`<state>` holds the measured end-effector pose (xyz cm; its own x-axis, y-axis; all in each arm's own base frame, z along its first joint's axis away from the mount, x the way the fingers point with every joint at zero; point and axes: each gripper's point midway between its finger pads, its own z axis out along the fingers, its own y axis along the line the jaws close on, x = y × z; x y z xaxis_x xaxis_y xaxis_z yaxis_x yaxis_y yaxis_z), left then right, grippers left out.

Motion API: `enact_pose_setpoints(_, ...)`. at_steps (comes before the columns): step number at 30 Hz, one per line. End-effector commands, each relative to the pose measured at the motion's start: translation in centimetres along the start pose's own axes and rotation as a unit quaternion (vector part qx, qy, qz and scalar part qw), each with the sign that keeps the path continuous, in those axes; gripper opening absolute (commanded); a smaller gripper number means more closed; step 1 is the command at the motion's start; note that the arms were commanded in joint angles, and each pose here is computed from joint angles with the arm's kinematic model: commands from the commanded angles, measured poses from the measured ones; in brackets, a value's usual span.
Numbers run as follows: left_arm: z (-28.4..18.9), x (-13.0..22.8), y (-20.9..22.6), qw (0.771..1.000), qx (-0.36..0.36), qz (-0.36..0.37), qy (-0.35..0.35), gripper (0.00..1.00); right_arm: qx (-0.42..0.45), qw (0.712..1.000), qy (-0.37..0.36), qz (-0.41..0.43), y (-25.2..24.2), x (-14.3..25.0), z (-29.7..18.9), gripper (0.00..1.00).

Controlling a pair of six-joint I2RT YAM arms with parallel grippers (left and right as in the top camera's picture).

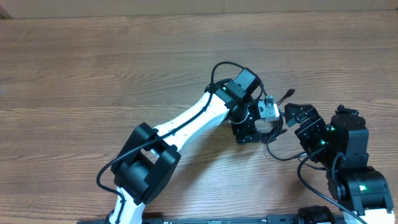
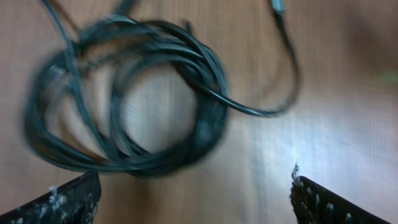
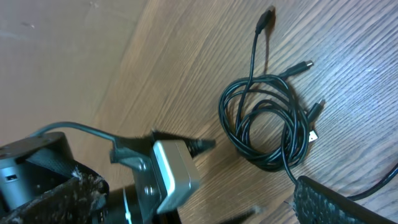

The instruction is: Untangle cables

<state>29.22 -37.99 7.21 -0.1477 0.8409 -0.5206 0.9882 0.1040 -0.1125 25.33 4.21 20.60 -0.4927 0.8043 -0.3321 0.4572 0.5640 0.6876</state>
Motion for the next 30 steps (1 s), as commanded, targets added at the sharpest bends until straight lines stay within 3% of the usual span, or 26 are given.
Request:
enact_pose_setpoints(1, 1.5, 0.8, 1.4, 0.998, -0.031, 0.042, 0.023, 1.0, -0.026, 1.0, -0.016, -0.001, 1.6, -0.9, -1.0, 1.0)
enact_pose_setpoints(6, 4.1, 1.6, 0.5, 0.998, -0.001, 0.063, 0.032, 0.99, -0.028, 0.999, -0.02, -0.003, 1.7, -1.1, -1.0, 1.0)
enact_pose_setpoints(14, 6.6, 0.1, -1.3, 0.995, 0.011, 0.101, 0.014, 0.88, -0.032, 0.999, -0.022, -0.004, 1.9, -1.2, -1.0, 1.0)
enact_pose_setpoints(18, 6.9, -0.3, -1.8, 0.994, 0.012, 0.108, 0.01, 0.56, -0.032, 0.999, -0.022, -0.004, 1.9, -1.2, -1.0, 1.0)
enact_pose_setpoints(19, 6.9, -0.2, -1.8, 0.994, 0.013, 0.106, 0.013, 0.33, -0.032, 0.999, -0.022, -0.004, 1.9, -1.2, -1.0, 1.0)
enact_pose_setpoints(21, 6.8, 0.0, -1.9, 0.996, 0.015, 0.092, 0.016, 0.04, -0.032, 0.999, -0.022, -0.004, 1.9, -1.2, -1.0, 1.0)
enact_pose_setpoints(28, 6.8, 0.9, -2.5, 0.997, 0.028, 0.064, 0.035, 0.04, -0.033, 0.999, -0.02, -0.004, 2.0, -1.1, -1.0, 1.0)
enact_pose_setpoints(30, 6.8, 1.1, -2.6, 0.997, 0.03, 0.063, 0.038, 0.18, -0.032, 0.999, -0.02, -0.004, 1.9, -1.1, -1.0, 1.0)
